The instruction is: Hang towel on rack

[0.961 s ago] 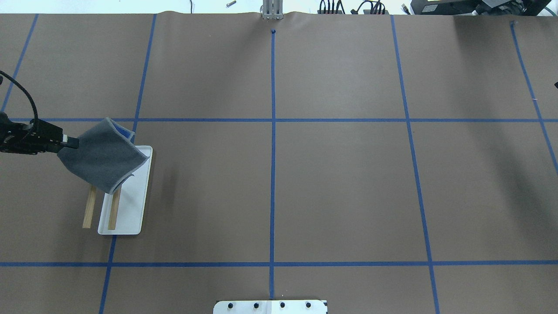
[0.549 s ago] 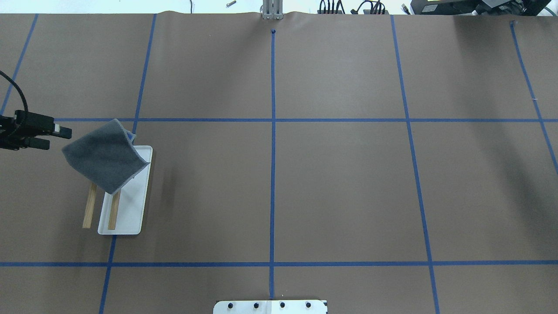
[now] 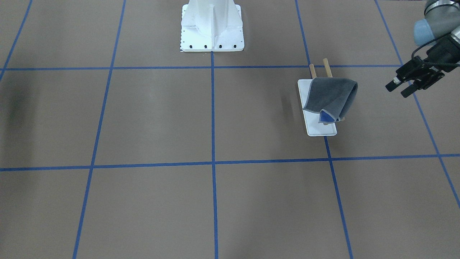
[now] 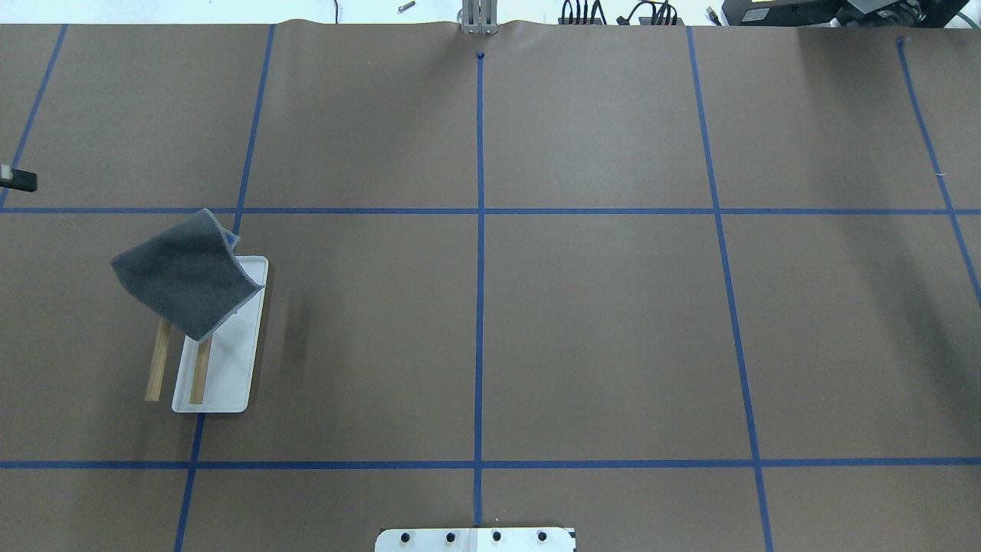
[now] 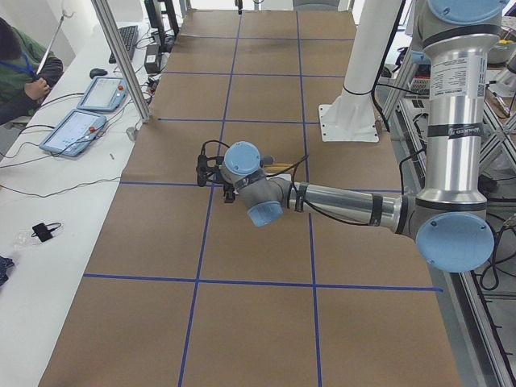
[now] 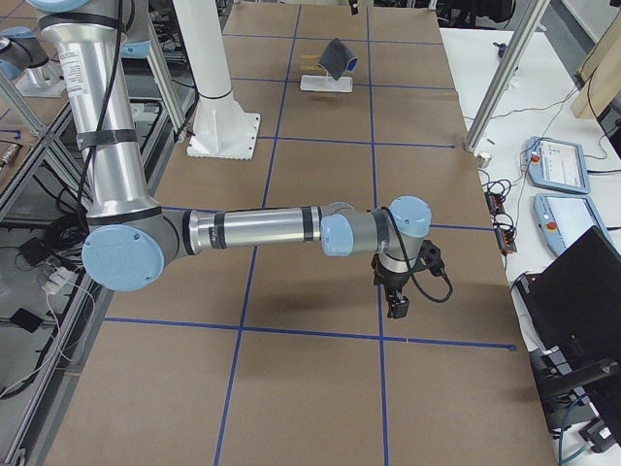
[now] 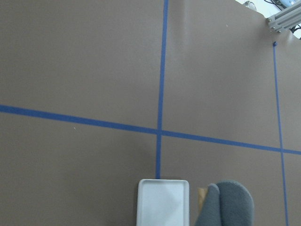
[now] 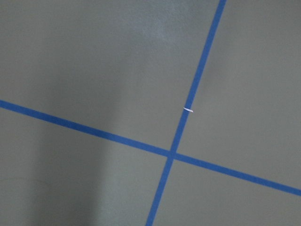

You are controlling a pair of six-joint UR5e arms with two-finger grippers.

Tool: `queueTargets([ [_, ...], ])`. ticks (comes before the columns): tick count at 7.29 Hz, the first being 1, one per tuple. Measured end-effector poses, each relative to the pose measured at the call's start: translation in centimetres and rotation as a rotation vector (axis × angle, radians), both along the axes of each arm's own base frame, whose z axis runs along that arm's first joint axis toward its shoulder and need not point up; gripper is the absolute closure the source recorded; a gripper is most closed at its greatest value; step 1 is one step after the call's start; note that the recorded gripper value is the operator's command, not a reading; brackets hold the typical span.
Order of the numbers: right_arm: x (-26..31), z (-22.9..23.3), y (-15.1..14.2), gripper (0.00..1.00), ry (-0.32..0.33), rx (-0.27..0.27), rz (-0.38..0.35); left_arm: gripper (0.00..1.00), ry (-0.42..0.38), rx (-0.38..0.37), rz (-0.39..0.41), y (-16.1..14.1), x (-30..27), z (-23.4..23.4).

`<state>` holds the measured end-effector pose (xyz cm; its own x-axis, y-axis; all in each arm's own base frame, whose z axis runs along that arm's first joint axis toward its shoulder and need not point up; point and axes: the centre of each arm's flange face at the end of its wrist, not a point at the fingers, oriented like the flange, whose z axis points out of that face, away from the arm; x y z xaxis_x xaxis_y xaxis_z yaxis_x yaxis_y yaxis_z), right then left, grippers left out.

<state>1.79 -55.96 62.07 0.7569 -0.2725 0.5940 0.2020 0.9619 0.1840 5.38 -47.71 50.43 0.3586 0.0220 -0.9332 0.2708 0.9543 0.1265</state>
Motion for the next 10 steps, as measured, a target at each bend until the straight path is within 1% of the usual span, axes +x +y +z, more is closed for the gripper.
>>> queueTargets([
  [1,1.4,1.9,1.8,0.0,0.003,-0.032,0.023,0.03,-0.1,0.066,-0.003,-0.9,-2.9,1.6],
  [2,2.6,3.7,3.5,0.0,0.007,-0.065,0.042,0.02,-0.227,0.13,0.006,-1.6,-5.2,3.2],
  [3,3.5,5.3,5.0,0.0,0.009,-0.095,0.058,0.02,-0.365,0.17,0.047,-2.1,-6.8,5.2],
  [4,4.1,6.4,6.2,0.0,0.011,-0.119,0.068,0.02,-0.464,0.156,0.104,-2.3,-8.5,6.9],
  [5,4.4,7.2,7.0,0.0,0.012,-0.134,0.074,0.02,-0.507,0.09,0.144,-1.8,-10.1,8.6],
  [6,4.7,7.4,7.3,0.0,0.012,-0.14,0.081,0.02,-0.517,0.018,0.169,-0.8,-11.0,10.7],
  [7,4.9,7.5,7.4,0.0,0.013,-0.144,0.088,0.02,-0.509,-0.034,0.184,0.8,-11.4,12.9],
  [8,5.1,7.6,7.5,0.0,0.012,-0.148,0.094,0.02,-0.49,-0.063,0.192,2.4,-11.7,14.1],
  [10,5.1,7.7,7.6,0.0,0.01,-0.153,0.098,0.02,-0.468,-0.124,0.21,3.8,-11.7,14.7],
])
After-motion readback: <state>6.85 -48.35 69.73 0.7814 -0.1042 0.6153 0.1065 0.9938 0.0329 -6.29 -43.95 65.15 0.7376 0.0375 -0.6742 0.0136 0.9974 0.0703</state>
